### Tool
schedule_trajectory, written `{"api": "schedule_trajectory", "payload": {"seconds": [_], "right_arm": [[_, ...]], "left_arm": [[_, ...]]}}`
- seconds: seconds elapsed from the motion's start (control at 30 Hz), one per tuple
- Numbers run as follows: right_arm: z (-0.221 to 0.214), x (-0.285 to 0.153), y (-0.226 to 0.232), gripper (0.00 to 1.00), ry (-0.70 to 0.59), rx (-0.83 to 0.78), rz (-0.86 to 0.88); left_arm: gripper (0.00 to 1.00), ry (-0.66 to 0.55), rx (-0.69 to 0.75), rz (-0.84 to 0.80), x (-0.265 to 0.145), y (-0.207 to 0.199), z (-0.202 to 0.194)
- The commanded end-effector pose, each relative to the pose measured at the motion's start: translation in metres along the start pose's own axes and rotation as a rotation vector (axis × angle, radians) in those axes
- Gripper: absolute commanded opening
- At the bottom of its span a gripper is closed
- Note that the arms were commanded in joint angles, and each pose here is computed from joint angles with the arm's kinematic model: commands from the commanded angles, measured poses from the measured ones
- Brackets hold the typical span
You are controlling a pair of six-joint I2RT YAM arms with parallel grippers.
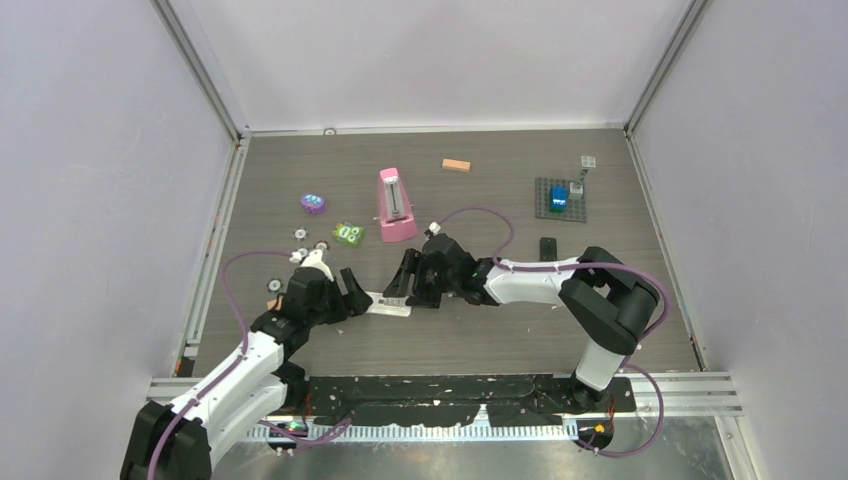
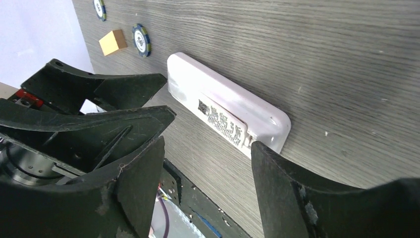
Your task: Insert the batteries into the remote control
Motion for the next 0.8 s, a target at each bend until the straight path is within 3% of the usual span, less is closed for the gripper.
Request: {"api": "schedule_trajectory", "payload": {"seconds": [0.0,0.17,0.27,0.4,0.77], "right_arm": [[0.012,-0.013,0.014,0.7,-0.026,-0.04,-0.004],[0.011,-0.012,0.013,0.61,-0.019,-0.044,-0.011],[0.01,-0.009,0.011,0.44,-0.004,-0.046,-0.01],[0.008,-0.004,0.009,0.3,0.009,-0.044,-0.012],[0.003,0.011,-0.003,0.17,0.054,-0.048,-0.066]], "left_arm": [[0.8,-0.057,-0.001,-0.029,-0.003,-0.012,0.014],[0.8,-0.055,0.0,-0.029,-0.003,-0.012,0.014],[0.8,-0.05,-0.001,-0.027,-0.003,-0.012,0.013],[0.8,-0.046,-0.001,-0.024,-0.002,-0.01,0.012],[0.79,0.004,-0.01,-0.019,0.006,-0.011,0.009]]}}
Point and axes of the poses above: each gripper's point midway between its finger pads, its own x axis out along the fingers, its own y axis along the line the jaws close on, z = x × y, the point moved 9 cm from there along -x, back along the fingers, and after that the axes turned 12 degrees about -x, right-handed, at the moved point
